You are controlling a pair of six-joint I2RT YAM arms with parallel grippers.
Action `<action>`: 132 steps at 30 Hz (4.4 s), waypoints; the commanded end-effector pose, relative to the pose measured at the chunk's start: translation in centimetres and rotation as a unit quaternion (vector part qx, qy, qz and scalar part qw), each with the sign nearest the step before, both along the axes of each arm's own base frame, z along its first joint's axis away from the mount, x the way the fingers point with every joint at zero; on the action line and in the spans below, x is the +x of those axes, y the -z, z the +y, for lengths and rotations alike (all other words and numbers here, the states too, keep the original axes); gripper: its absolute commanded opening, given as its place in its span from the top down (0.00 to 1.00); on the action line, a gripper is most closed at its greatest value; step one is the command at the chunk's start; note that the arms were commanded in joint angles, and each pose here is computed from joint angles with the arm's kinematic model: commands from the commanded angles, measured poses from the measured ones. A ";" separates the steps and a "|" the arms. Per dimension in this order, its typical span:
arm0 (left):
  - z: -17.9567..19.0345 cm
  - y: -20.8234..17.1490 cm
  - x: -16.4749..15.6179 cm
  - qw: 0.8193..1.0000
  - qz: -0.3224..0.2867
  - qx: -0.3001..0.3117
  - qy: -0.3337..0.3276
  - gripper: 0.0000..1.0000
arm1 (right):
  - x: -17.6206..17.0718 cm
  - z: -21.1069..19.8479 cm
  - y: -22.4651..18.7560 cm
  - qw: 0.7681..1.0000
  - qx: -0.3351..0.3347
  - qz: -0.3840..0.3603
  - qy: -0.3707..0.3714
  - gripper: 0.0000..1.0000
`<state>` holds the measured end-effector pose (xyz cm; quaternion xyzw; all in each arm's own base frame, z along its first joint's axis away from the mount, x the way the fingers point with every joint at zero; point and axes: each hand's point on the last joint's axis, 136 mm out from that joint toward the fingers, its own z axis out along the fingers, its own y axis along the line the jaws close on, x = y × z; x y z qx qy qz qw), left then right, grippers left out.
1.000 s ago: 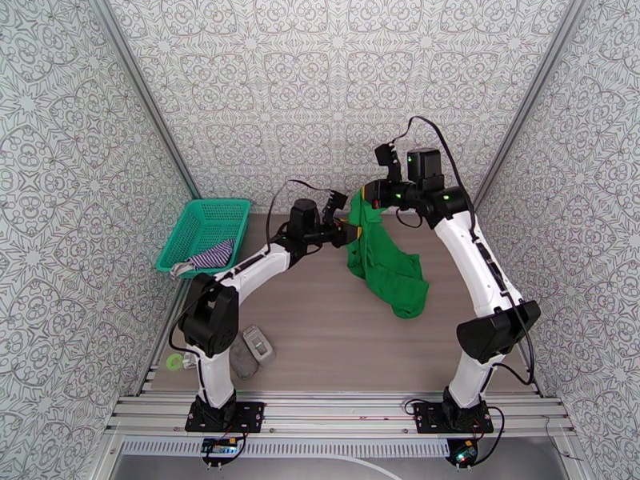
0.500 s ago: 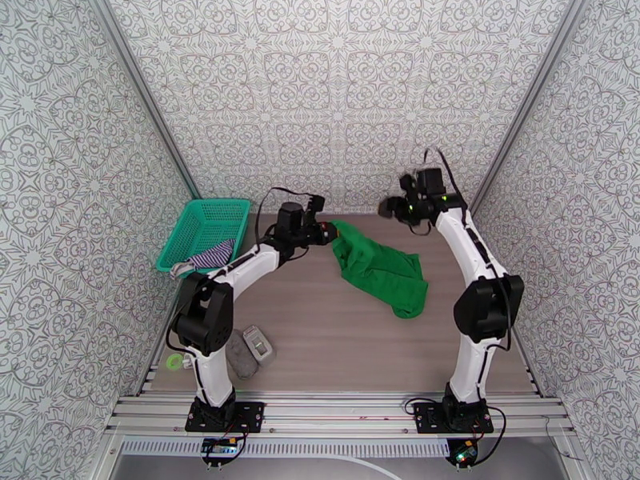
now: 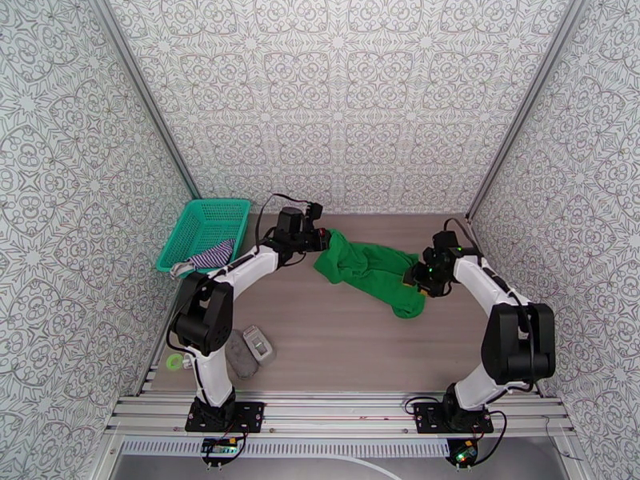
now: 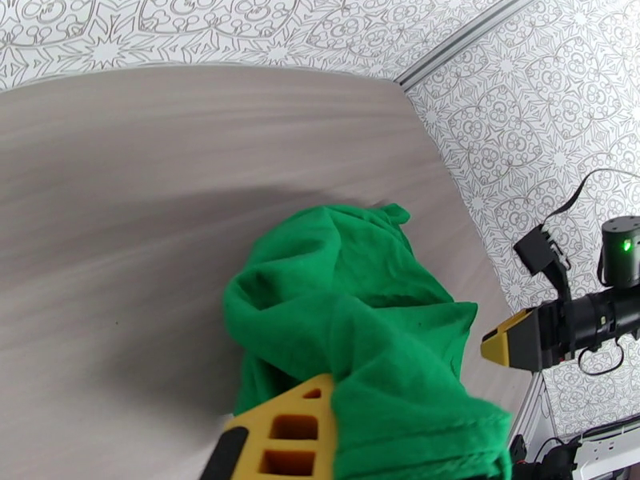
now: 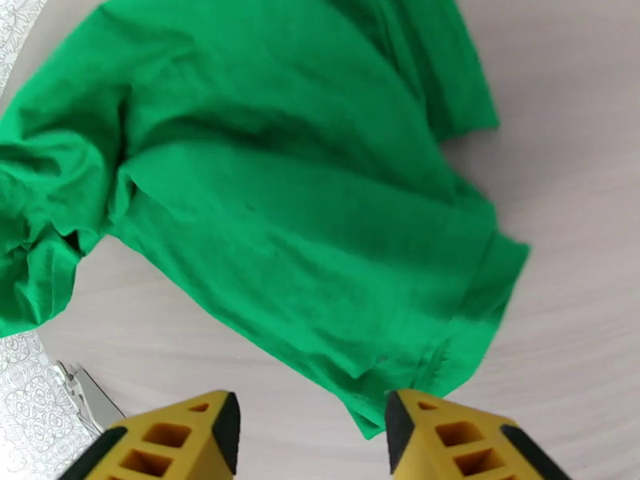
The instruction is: Fold and stack the mixed laundry pile
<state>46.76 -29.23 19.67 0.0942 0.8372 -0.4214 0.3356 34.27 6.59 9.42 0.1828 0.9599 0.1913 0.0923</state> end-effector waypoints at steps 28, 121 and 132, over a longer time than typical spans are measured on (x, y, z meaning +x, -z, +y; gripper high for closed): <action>1.0 -1.6 0.3 1.000 -0.011 0.008 -0.011 1.00 | -4.3 -0.5 5.3 0.990 -0.089 0.105 -0.014 0.59; 22.0 12.9 -13.1 0.896 0.330 0.188 -0.231 0.15 | -6.4 -3.9 3.3 0.991 -0.041 0.102 0.071 0.42; 21.0 16.8 -12.2 0.880 0.363 0.210 -0.223 0.16 | -7.6 -1.9 7.2 0.985 0.026 0.123 0.120 0.57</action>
